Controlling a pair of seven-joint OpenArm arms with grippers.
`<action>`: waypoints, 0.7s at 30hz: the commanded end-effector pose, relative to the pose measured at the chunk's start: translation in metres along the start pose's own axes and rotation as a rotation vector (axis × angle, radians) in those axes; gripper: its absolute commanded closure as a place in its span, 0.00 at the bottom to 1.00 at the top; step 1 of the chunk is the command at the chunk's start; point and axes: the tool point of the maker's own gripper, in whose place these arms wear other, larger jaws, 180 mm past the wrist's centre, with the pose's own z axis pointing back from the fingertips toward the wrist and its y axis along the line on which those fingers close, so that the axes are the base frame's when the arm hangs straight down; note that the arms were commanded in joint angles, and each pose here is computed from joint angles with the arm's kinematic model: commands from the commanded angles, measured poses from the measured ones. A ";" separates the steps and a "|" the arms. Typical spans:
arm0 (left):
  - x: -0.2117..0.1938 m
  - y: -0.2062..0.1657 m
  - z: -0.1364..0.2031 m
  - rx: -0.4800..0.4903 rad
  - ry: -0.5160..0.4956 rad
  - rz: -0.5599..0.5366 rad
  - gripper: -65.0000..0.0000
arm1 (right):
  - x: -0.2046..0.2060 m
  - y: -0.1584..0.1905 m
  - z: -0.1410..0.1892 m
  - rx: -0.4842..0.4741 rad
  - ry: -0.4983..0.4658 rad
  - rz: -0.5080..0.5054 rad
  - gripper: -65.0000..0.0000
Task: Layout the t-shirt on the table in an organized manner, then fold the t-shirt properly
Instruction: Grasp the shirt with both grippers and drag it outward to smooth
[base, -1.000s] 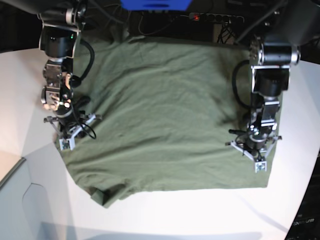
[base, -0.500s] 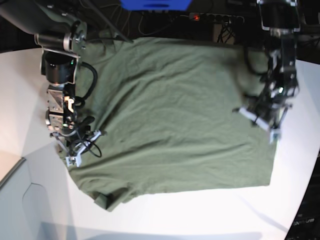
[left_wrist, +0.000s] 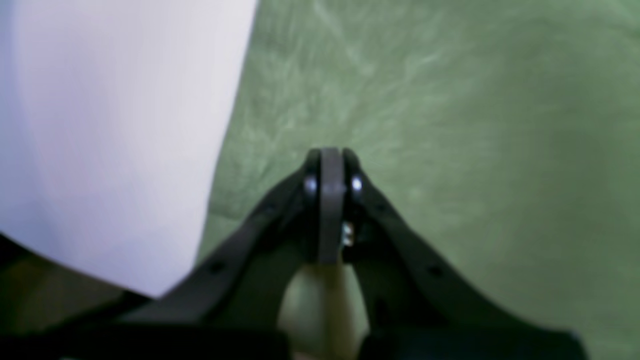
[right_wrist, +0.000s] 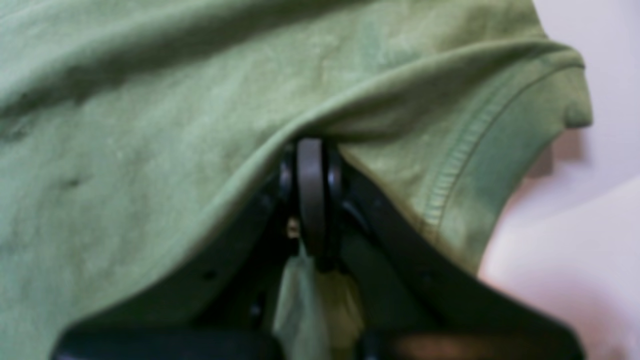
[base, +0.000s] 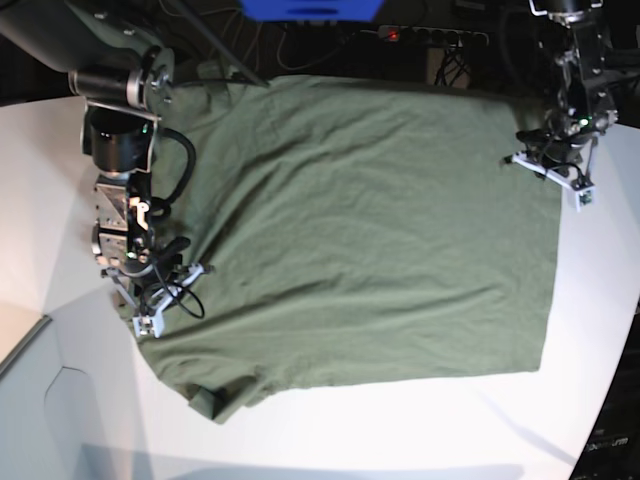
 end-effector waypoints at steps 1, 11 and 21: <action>0.002 -0.002 -0.006 -0.010 0.016 -0.014 1.00 | 0.010 0.005 -0.001 0.008 -0.009 0.003 1.00; -0.008 -0.041 -0.059 -0.070 0.005 -0.054 1.00 | 0.008 0.006 -0.001 0.010 -0.006 0.003 1.00; 0.017 -0.050 -0.080 -0.069 0.005 -0.021 1.00 | 0.042 -0.030 0.003 -0.114 -0.155 -0.008 1.00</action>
